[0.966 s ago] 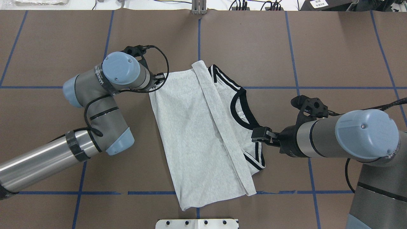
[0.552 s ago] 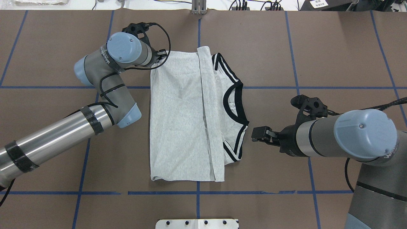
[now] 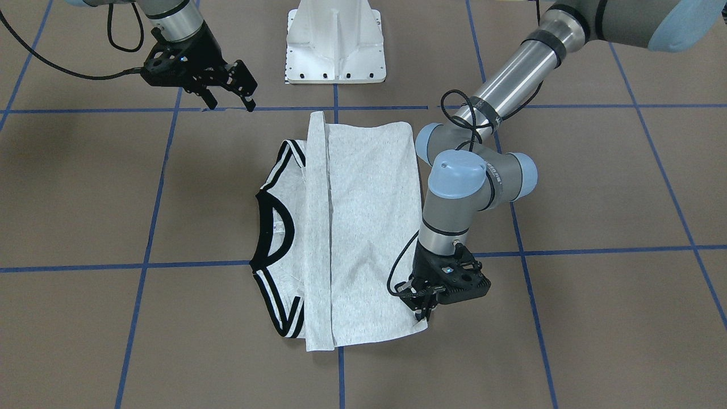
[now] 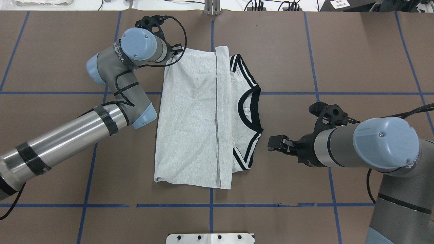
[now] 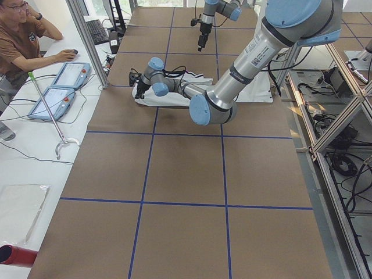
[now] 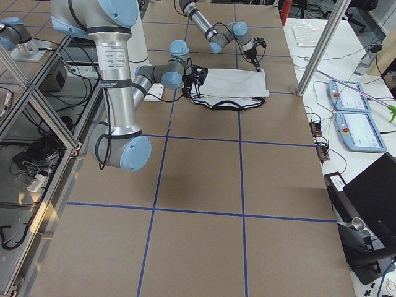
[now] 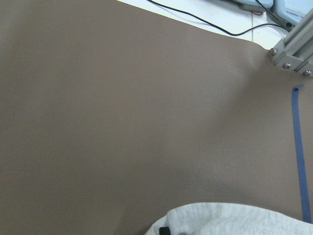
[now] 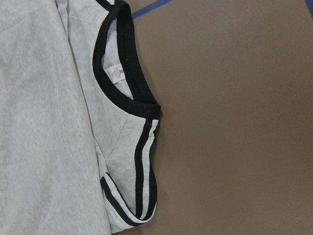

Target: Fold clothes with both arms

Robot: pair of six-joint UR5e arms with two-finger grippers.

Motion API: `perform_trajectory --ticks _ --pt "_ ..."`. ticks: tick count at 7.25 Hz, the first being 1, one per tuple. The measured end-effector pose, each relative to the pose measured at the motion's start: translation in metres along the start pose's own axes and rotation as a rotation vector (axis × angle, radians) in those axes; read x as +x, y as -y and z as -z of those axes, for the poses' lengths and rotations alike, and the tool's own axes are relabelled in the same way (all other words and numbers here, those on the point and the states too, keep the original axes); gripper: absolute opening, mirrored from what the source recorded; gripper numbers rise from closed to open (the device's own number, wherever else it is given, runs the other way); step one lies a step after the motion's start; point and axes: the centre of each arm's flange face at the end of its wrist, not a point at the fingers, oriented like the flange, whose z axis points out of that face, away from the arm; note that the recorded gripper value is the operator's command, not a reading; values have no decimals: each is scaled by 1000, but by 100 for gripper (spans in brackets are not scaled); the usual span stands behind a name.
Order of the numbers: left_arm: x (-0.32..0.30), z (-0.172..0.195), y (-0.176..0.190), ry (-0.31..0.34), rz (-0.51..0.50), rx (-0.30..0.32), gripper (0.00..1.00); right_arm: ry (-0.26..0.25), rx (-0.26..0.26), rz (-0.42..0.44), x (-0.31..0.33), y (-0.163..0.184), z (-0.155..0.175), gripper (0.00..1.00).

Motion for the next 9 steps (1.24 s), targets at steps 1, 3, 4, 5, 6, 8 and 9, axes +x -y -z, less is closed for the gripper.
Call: perform_trajectory --ticks 1,3,4,5,6,8,9 --pt "-7 3 20 2 -39 19 100 -5 1 4 -7 1 -5 100" --pt "-30 21 51 -27 -111 -25 100 -82 7 59 -36 5 -22 100" --pt "-54 39 47 -62 -141 -62 100 -145 15 115 -59 4 -32 100" --pt "-78 58 38 -90 -160 -94 100 -198 28 180 -79 1 -46 100" --pt "-96 77 30 -97 -169 -119 100 -233 39 230 -97 -1 -64 100" --pt "-107 121 19 -80 -191 -146 100 -278 39 306 -135 -1 -100 100" --pt "-108 132 16 -70 -195 -154 100 -293 33 343 -153 -1 -114 100"
